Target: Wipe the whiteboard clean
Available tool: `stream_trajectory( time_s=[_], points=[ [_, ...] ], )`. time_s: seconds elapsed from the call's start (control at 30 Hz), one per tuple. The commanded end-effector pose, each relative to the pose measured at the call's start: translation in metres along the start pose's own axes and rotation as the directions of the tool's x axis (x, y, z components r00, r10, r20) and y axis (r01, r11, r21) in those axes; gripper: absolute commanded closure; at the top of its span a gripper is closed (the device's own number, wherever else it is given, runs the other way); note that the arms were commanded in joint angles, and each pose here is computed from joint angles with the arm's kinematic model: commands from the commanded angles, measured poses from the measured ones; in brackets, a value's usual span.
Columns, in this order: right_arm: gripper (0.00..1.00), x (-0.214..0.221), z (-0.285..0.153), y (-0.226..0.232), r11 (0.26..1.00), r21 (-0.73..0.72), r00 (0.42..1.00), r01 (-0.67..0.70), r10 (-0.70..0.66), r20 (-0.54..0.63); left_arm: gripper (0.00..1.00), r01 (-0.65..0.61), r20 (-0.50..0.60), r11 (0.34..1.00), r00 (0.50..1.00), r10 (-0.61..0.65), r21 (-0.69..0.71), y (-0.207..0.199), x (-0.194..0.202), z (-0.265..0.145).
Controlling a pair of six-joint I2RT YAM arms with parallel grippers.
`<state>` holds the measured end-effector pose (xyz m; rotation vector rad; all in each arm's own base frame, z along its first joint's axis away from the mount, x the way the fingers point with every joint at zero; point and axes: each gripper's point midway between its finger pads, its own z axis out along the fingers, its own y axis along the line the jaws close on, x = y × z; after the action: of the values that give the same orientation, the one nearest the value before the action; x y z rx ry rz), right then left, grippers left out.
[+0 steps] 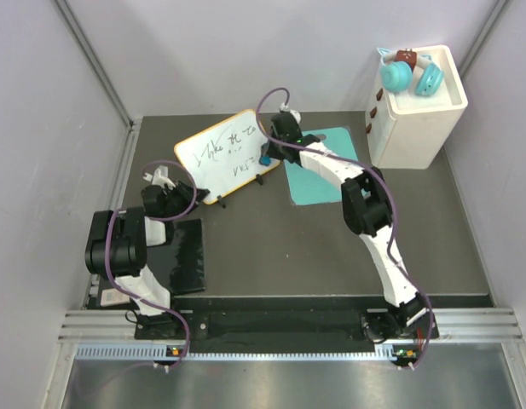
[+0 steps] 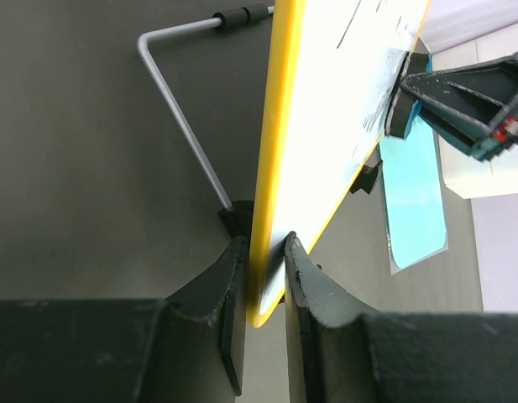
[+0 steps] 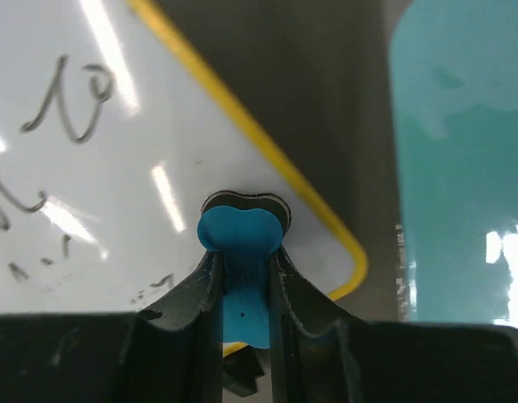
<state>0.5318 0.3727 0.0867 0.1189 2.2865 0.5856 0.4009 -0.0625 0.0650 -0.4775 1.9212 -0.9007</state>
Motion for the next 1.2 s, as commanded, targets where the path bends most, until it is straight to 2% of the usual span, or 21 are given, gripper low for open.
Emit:
stream_trajectory(
  time_s=[0.0,0.1,0.27,0.4,0.6,0.67,0.8,0.93,1.17],
  points=[
    [1.0,0.005,0.002,-0.022,0.998,0.06,1.0,-0.01,0.011,-0.015,1.0,0.051,-0.013,0.983,0.998,-0.054,-0.177,0.04,0.012,-0.008],
    [1.0,0.025,0.004,0.002,1.0,-0.016,0.998,0.021,-0.022,-0.056,1.0,0.05,-0.014,0.984,0.998,-0.053,-0.174,0.04,0.012,-0.008],
    [1.0,0.065,-0.004,0.058,0.977,-0.162,0.982,0.136,-0.154,-0.105,1.0,0.05,-0.017,0.983,0.998,-0.053,-0.174,0.04,0.013,-0.008],
    [1.0,0.097,-0.012,0.079,0.96,-0.228,0.966,0.16,-0.199,-0.162,1.0,0.048,-0.017,0.984,0.999,-0.052,-0.172,0.04,0.012,-0.008],
    [1.0,0.142,-0.018,0.097,0.952,-0.25,0.944,0.176,-0.235,-0.23,1.0,0.047,-0.019,0.985,0.999,-0.051,-0.168,0.039,0.013,-0.008],
    [1.0,0.145,-0.016,0.096,0.958,-0.232,0.945,0.169,-0.224,-0.237,1.0,0.049,-0.019,0.985,0.998,-0.052,-0.168,0.039,0.014,-0.008],
    [1.0,0.126,-0.011,0.08,0.978,-0.141,0.963,0.154,-0.181,-0.2,1.0,0.043,-0.02,0.986,0.999,-0.047,-0.162,0.038,0.013,-0.008],
    [1.0,0.076,-0.004,0.047,0.995,-0.024,0.99,0.093,-0.095,-0.102,1.0,0.044,-0.021,0.986,0.999,-0.048,-0.162,0.038,0.013,-0.008],
    [1.0,0.018,0.002,0.027,0.997,-0.01,0.997,0.078,-0.078,0.011,1.0,0.044,-0.021,0.986,0.999,-0.048,-0.162,0.038,0.014,-0.009]
  ],
)
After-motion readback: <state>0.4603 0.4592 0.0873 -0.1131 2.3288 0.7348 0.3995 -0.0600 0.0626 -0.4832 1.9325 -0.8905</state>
